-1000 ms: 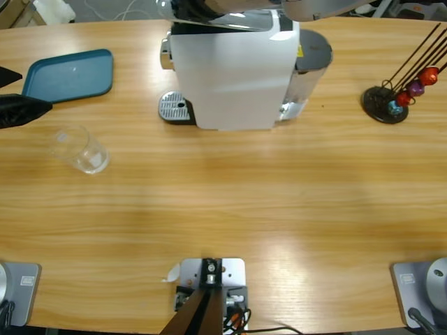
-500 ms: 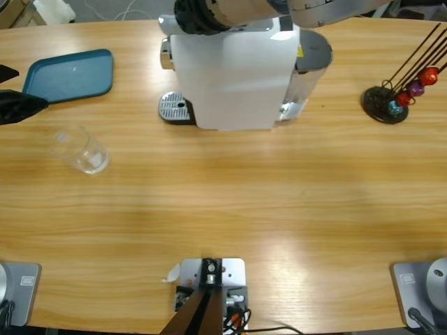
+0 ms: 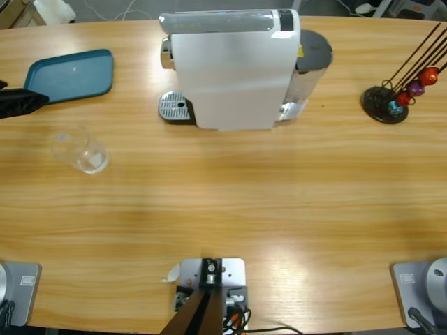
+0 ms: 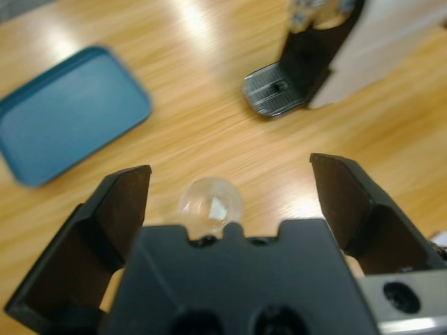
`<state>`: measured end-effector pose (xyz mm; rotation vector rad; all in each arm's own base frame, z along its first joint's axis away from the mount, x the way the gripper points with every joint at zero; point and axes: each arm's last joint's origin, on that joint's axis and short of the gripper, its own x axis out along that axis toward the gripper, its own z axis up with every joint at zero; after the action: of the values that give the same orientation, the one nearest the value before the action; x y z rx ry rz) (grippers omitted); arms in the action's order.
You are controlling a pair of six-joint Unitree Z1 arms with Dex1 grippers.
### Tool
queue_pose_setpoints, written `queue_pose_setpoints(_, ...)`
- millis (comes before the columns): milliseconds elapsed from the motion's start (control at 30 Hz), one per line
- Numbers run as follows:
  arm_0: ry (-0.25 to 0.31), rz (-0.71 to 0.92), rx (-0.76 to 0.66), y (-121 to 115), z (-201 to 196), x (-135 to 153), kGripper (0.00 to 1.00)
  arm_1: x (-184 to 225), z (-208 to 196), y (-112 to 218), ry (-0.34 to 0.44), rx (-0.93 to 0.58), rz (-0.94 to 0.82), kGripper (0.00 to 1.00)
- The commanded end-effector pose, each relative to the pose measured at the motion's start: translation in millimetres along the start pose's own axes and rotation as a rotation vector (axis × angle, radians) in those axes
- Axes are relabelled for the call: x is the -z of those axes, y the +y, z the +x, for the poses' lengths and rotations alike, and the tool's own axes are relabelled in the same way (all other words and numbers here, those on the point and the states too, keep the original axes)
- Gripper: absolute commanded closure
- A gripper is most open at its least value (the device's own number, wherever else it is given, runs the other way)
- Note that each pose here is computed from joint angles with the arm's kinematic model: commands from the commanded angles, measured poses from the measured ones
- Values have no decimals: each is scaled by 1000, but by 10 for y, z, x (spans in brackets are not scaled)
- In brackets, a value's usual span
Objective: Pour coffee
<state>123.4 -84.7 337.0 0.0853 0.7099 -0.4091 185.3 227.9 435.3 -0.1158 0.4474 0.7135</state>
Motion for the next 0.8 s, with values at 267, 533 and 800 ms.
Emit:
queue_pose_setpoints(267,246,-197,-78,73,259,667,0,947,-253,-200,149,58,41,0)
queue_pose_setpoints(533,253,-191,-72,12,641,962,0,1058,-369,-231,158,59,39,0)
queue_pose_setpoints(800,203,-56,-84,-47,888,850,0,1074,-395,-250,179,69,34,0)
